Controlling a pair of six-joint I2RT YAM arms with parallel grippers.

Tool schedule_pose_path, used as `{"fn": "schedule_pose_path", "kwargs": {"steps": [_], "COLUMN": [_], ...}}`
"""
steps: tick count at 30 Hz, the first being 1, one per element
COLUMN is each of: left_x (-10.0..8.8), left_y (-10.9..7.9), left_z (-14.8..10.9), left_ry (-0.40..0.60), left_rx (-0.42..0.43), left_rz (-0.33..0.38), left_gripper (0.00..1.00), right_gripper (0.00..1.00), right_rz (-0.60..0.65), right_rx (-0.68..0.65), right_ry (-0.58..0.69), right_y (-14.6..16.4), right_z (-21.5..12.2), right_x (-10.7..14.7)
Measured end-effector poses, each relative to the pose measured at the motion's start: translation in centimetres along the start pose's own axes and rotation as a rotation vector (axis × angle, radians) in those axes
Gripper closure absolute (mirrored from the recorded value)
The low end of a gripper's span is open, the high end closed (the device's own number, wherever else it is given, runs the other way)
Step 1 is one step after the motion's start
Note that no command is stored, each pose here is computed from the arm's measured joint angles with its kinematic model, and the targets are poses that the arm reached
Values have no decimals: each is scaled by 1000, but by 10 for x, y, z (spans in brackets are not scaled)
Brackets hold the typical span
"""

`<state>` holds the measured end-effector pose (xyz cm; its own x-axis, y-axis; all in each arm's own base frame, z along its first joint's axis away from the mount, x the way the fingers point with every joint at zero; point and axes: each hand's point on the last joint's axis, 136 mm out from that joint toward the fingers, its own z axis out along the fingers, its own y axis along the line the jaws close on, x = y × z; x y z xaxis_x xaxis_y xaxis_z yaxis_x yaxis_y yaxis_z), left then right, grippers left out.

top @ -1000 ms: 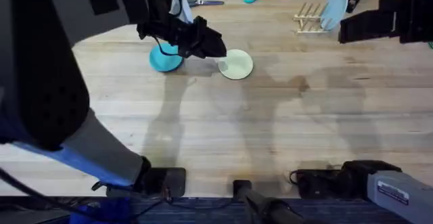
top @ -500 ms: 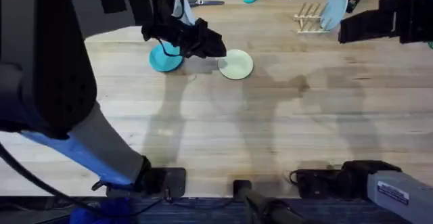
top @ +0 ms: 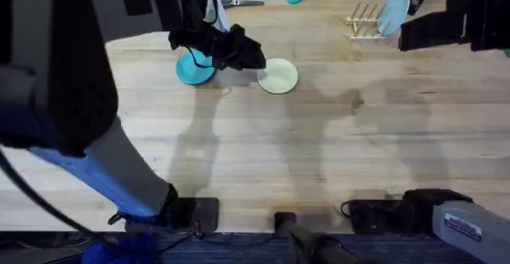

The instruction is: Pick up the plates from the table one by one and place each into a slot on the dish rack.

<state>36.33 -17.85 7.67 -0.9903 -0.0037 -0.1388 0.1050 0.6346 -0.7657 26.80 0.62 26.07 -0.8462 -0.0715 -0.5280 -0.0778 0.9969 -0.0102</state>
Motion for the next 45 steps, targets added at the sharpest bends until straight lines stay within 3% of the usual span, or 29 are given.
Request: {"fn": "schedule_pose_path", "kwargs": {"steps": [6,9,22,27,34,45], "left_x": [3,4,3,3,4,4], "left_y": [29,34,34,34,34,34], "left_z": [20,27,32,32,32,32], "left_ry": [36,47,59,59,59,60], "left_rx": [-33,-16,29,29,29,28], "left_rz": [-47,-62,-77,-77,-78,-82], "left_gripper": [961,961,961,960,961,960], "right_gripper": [7,7,7,8,7,7], "right_rz": [0,0,32,63,128,288], "right_rx": [0,0,-5,-72,-228,-428], "right_ry": [0,0,1,18,128,184], "right_y": [0,0,1,12,37,69], "right_z": [0,0,0,5,40,118], "right_x": [0,0,0,0,-4,7]}}
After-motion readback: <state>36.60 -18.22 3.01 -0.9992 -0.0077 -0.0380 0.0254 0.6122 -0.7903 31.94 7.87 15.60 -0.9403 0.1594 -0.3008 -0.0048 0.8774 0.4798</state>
